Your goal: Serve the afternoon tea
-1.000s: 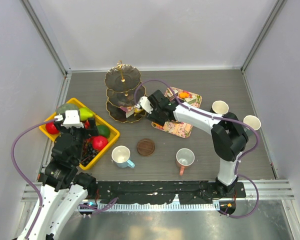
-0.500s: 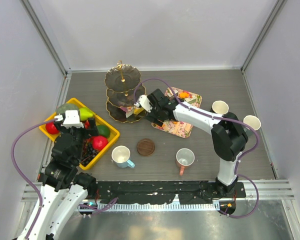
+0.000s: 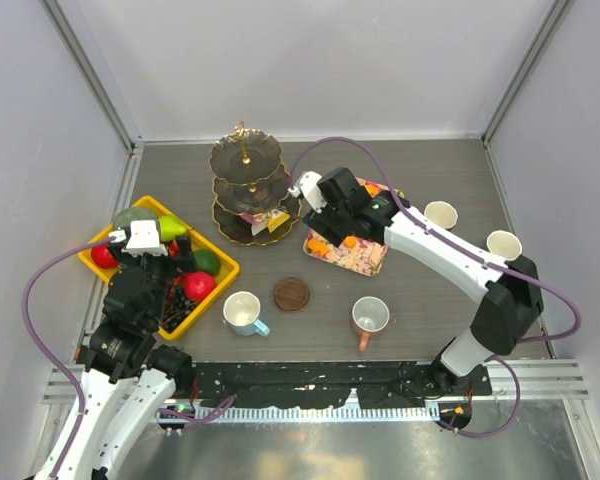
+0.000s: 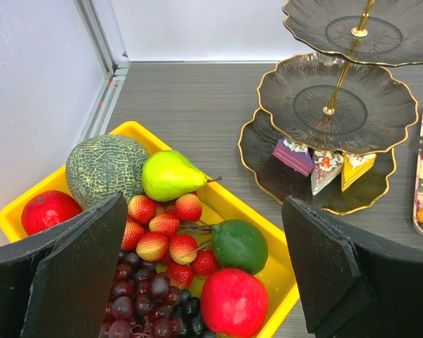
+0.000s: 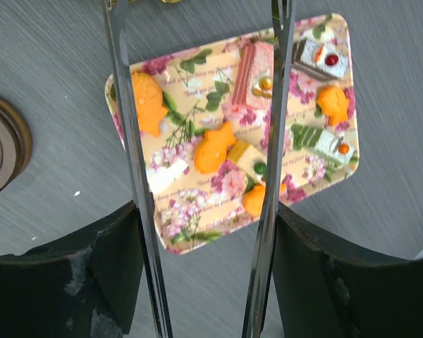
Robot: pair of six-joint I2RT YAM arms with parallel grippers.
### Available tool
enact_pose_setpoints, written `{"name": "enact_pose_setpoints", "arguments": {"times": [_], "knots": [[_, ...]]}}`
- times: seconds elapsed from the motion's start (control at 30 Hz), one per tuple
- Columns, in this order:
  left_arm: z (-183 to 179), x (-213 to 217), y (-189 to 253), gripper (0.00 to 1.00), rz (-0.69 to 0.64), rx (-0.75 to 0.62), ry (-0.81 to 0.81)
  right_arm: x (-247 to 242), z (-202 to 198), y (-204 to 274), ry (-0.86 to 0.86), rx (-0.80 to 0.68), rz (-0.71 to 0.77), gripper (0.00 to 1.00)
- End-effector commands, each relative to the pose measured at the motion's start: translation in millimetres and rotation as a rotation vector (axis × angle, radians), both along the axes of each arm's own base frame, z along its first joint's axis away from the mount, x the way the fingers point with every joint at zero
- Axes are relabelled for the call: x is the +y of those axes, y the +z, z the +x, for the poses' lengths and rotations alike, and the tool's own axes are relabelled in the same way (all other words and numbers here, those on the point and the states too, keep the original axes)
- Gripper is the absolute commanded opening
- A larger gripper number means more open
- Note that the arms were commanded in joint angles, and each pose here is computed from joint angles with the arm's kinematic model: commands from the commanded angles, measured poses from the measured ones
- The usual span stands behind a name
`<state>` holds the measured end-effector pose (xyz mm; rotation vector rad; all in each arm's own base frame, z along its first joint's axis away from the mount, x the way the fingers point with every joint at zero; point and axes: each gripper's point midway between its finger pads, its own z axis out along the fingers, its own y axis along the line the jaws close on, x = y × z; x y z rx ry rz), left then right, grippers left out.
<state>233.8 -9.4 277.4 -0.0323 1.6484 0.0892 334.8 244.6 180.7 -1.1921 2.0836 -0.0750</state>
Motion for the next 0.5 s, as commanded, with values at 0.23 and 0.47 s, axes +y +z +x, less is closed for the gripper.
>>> {"name": "enact_pose_setpoints", "arguments": {"times": [0.23, 0.47], "knots": [[2.7, -2.1, 11.9, 0.99, -0.017, -0.049, -0.009, -57.7, -31.5, -17.9, -0.313, 0.181, 0.069, 0.62], [3.5, -3.7, 12.0, 0.99, -0.017, -0.048, -0.017, -82.7, -15.6, -43.9, -0.476, 0.225, 0.073, 0.58]]}}
